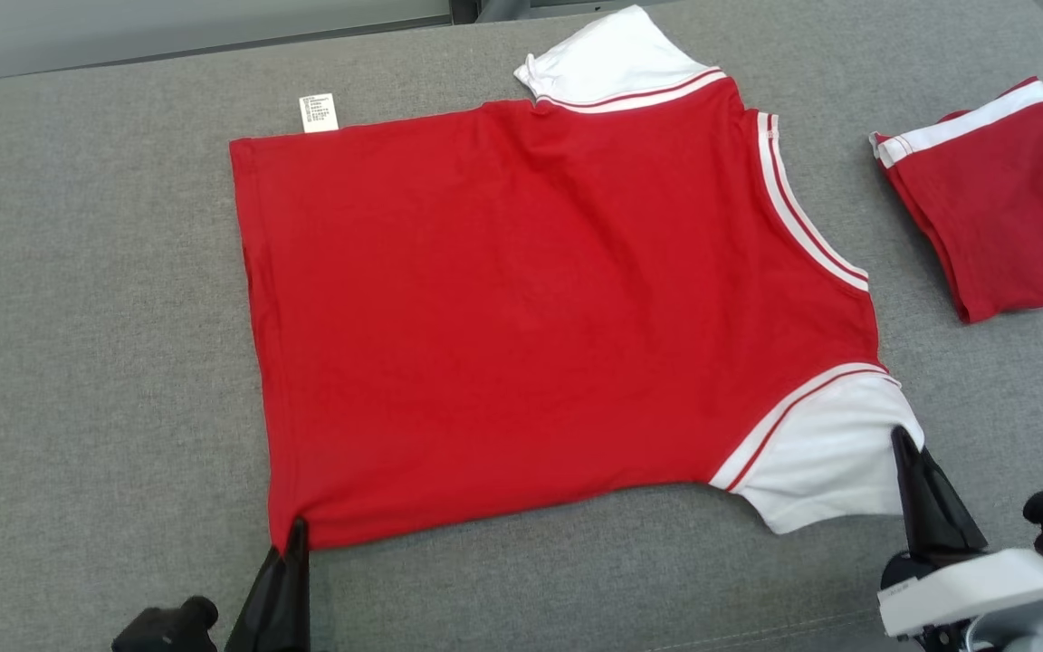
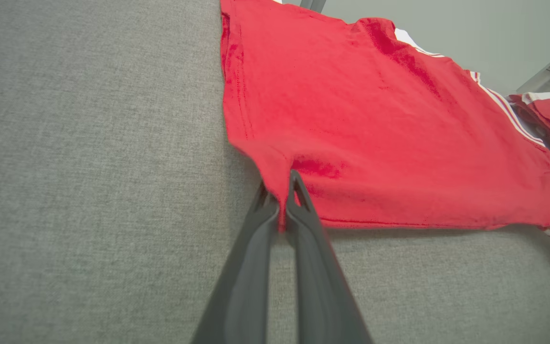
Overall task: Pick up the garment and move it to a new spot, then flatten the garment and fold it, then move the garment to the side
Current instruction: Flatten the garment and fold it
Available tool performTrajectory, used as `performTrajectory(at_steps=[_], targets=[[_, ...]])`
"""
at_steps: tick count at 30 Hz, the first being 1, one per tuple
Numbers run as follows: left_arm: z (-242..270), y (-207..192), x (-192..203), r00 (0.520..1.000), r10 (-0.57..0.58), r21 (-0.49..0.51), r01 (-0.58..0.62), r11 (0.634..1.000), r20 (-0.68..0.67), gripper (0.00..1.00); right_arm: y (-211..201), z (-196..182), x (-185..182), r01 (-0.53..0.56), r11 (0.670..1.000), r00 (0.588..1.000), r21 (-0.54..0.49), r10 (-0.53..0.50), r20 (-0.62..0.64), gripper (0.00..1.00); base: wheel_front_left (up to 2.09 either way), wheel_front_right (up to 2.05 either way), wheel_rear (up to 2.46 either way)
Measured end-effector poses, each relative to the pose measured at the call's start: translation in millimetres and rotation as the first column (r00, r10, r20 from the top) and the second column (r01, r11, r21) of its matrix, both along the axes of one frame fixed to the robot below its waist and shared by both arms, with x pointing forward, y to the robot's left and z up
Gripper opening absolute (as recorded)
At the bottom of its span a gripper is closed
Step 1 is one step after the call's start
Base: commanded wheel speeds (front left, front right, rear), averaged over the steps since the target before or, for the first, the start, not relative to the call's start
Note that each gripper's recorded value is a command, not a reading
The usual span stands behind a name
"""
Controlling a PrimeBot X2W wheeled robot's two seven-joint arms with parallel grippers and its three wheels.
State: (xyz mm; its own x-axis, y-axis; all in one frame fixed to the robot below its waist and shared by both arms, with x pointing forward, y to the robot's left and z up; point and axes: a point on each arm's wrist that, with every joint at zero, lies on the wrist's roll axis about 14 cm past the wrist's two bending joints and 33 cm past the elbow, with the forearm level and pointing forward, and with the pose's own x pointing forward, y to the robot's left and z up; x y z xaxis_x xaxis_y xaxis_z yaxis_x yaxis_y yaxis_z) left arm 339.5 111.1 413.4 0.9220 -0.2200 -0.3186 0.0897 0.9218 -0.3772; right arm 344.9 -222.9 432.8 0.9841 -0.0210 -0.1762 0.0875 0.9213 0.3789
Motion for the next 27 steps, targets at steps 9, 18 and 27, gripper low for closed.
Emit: performTrajectory(at_steps=[9,18,27], targets=[[32,2,36,0.999,-0.007,-0.049,0.009,0.999,0.035,0.00,16,40,47,-0.073,0.997,0.992,0.019,0.071,0.101,0.00,0.00,0.00,0.00],[33,1,64,0.999,-0.053,-0.010,0.053,0.999,0.001,0.00,25,31,84,-0.130,0.991,0.991,0.009,0.130,0.029,0.00,0.00,0.00,0.00],[28,-14,83,0.992,-0.116,-0.009,0.115,0.993,-0.040,0.00,28,41,122,-0.157,0.988,0.987,-0.004,0.157,0.032,0.00,0.00,0.00,0.00]])
